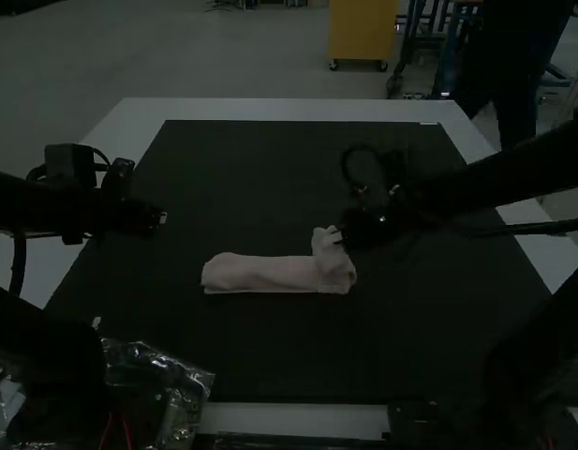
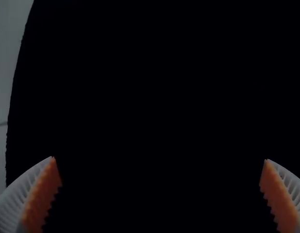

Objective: Fold the towel.

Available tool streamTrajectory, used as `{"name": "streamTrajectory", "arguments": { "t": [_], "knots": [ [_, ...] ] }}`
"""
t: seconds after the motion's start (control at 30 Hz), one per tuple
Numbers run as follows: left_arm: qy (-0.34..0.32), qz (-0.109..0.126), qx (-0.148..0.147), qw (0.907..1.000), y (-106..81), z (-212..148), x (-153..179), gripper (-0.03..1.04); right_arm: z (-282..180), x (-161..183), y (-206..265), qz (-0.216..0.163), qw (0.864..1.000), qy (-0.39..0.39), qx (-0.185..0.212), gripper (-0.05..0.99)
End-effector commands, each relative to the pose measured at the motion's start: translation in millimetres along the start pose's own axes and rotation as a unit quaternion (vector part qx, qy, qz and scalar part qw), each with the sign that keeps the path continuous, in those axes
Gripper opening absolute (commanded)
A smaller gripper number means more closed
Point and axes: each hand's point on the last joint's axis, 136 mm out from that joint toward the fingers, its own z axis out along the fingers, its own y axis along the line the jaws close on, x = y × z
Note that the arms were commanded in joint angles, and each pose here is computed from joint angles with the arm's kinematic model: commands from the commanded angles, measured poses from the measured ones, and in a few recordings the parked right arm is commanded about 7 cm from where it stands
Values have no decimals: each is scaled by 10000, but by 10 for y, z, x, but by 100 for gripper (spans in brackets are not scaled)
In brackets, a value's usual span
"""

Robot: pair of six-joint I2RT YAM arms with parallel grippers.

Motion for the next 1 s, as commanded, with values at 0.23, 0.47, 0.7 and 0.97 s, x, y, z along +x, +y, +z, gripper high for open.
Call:
{"name": "streamTrajectory", "arguments": {
  "t": [0.23,0.47,0.7,0.97],
  "knots": [
    [-169,-97,-104,9998,74,36,-79,96,580,-112,553,-58,9965,302,-774,-2],
    [-235,-130,-67,9996,68,56,-104,96,967,-167,901,-451,9919,415,-1113,-2],
    [-194,-180,-22,9996,59,115,-66,96,1223,-292,990,-584,9899,408,-1223,-2],
    [-182,-235,16,9996,53,140,-50,96,1252,-574,1090,-699,9885,189,-1329,-2]
  ]
}}
